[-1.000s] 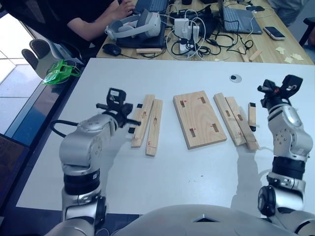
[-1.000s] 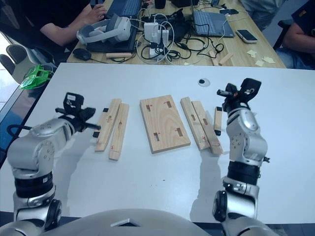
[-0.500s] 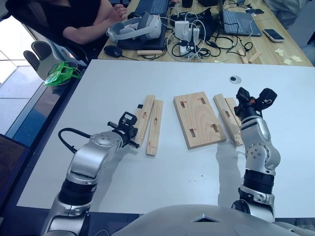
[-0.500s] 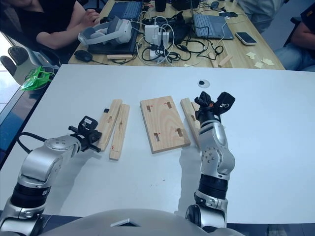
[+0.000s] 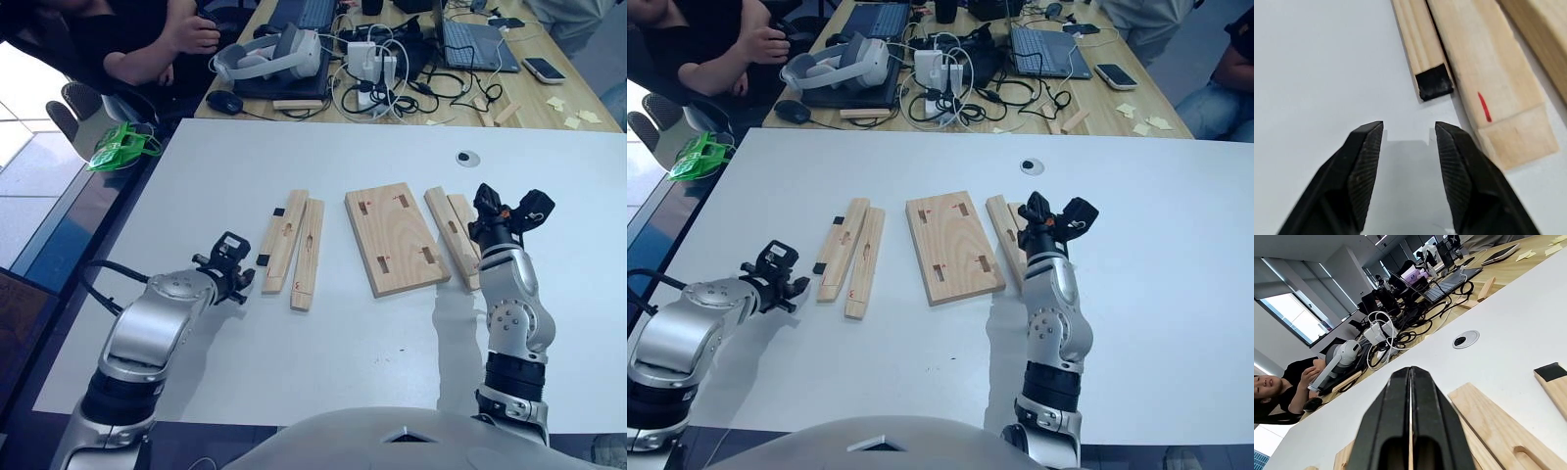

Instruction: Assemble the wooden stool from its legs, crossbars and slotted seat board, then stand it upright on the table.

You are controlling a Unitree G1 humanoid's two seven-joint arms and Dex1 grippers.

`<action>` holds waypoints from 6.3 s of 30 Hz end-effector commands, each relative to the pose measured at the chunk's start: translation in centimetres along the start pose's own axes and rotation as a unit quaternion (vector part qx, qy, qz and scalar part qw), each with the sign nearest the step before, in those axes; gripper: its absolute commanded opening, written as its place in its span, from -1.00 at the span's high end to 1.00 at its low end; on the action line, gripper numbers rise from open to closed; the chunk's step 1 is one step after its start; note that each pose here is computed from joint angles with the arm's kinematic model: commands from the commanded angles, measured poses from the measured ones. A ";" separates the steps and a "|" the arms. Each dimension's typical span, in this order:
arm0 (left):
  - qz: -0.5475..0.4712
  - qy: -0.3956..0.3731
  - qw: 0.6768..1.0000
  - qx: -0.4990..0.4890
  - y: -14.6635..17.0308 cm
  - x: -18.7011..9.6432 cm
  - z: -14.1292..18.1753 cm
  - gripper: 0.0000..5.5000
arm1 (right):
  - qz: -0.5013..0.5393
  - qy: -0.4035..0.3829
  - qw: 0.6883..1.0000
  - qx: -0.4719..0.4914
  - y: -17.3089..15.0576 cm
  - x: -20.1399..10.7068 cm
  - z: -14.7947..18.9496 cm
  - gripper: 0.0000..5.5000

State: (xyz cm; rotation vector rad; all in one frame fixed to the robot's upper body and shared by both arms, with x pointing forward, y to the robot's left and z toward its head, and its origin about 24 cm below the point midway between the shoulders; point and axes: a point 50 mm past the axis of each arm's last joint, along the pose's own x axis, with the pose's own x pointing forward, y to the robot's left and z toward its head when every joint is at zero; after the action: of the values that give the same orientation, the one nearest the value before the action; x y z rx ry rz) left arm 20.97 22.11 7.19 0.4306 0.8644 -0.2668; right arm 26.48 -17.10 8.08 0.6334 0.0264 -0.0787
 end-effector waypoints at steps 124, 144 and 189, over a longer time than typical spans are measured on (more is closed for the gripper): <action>-0.080 -0.641 0.731 0.221 -5.7 -0.9 14.6 0.54 | 0.446 0.115 0.883 0.096 12.9 1.0 6.9 0.55; 0.105 -0.568 0.810 0.102 1.0 1.6 12.0 -0.21 | 0.343 -0.024 0.939 0.029 9.2 2.9 9.7 0.86; 0.142 -0.334 0.869 -0.335 4.0 4.1 4.8 -0.76 | 0.095 0.035 0.902 -0.419 -3.4 0.2 1.1 0.86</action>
State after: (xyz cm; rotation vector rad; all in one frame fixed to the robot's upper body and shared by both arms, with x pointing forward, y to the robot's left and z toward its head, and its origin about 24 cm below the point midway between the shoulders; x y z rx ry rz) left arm 28.20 23.11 7.34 -0.2069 0.1633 0.1700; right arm 26.38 -20.25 7.18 -0.2437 0.0476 0.1601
